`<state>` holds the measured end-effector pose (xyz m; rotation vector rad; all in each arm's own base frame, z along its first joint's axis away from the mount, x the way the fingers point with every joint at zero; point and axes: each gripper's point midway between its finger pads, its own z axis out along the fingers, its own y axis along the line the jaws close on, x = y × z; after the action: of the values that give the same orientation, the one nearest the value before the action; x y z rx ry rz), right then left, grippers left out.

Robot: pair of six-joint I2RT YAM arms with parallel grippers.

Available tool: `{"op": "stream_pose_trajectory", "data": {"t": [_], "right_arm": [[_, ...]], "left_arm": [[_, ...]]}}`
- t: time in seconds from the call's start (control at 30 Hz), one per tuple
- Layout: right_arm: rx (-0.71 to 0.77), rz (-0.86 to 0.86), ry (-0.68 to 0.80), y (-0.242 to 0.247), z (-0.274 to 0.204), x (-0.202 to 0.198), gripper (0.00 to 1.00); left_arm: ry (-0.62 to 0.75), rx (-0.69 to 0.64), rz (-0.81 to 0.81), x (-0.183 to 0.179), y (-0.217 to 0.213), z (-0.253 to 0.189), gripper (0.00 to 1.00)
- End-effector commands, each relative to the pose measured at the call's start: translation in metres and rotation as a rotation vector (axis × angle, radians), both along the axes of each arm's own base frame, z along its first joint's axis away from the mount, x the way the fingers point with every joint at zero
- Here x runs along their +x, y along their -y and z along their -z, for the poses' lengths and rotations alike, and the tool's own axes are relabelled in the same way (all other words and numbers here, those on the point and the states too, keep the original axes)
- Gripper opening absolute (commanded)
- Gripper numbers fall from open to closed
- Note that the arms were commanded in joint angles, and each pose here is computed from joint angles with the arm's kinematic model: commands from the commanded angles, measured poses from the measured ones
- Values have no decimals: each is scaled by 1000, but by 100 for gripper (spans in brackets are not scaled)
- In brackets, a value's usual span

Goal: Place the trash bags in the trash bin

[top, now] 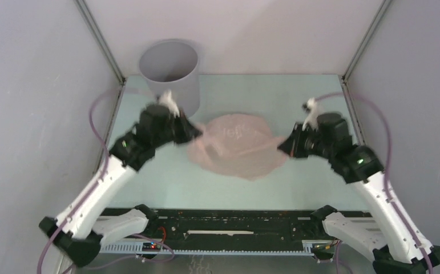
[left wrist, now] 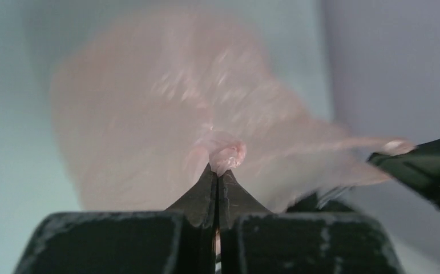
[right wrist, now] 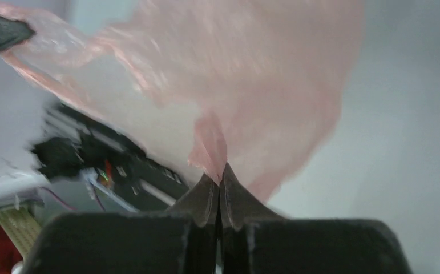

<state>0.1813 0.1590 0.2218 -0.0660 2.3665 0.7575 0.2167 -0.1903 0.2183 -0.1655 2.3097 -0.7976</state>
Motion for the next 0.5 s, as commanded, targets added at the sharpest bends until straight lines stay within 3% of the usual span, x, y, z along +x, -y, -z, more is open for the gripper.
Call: {"op": "stream_pose_trajectory", "data": {"t": [0.0, 0.1, 0.13, 0.2, 0.23, 0.3, 0.33, 0.4, 0.47], "right_arm": [[-15, 9, 367, 9, -152, 46, 0], [24, 33, 587, 22, -262, 36, 0], [50, 40, 645, 24, -285, 30, 0], [103, 40, 731, 25, -308, 21, 0], [121, 35, 756, 25, -306, 19, 0], [123, 31, 724, 20, -265, 26, 0], [112, 44, 672, 18, -233, 32, 0], [69, 61, 496, 16, -152, 38, 0], [38, 59, 261, 12, -69, 31, 0]], "left_arm": [[454, -81, 85, 49, 19, -219, 0], [731, -228, 114, 30, 17, -360, 0], [785, -273, 136, 23, 19, -383, 0], [817, -329, 178, 18, 29, -392, 0], [801, -329, 190, 23, 36, -377, 0], [699, -299, 134, 38, 39, -317, 0], [596, -251, 90, 52, 39, -263, 0], [300, -115, 22, 65, 36, -129, 0], [-55, -45, 80, 40, 37, -1, 0]]}}
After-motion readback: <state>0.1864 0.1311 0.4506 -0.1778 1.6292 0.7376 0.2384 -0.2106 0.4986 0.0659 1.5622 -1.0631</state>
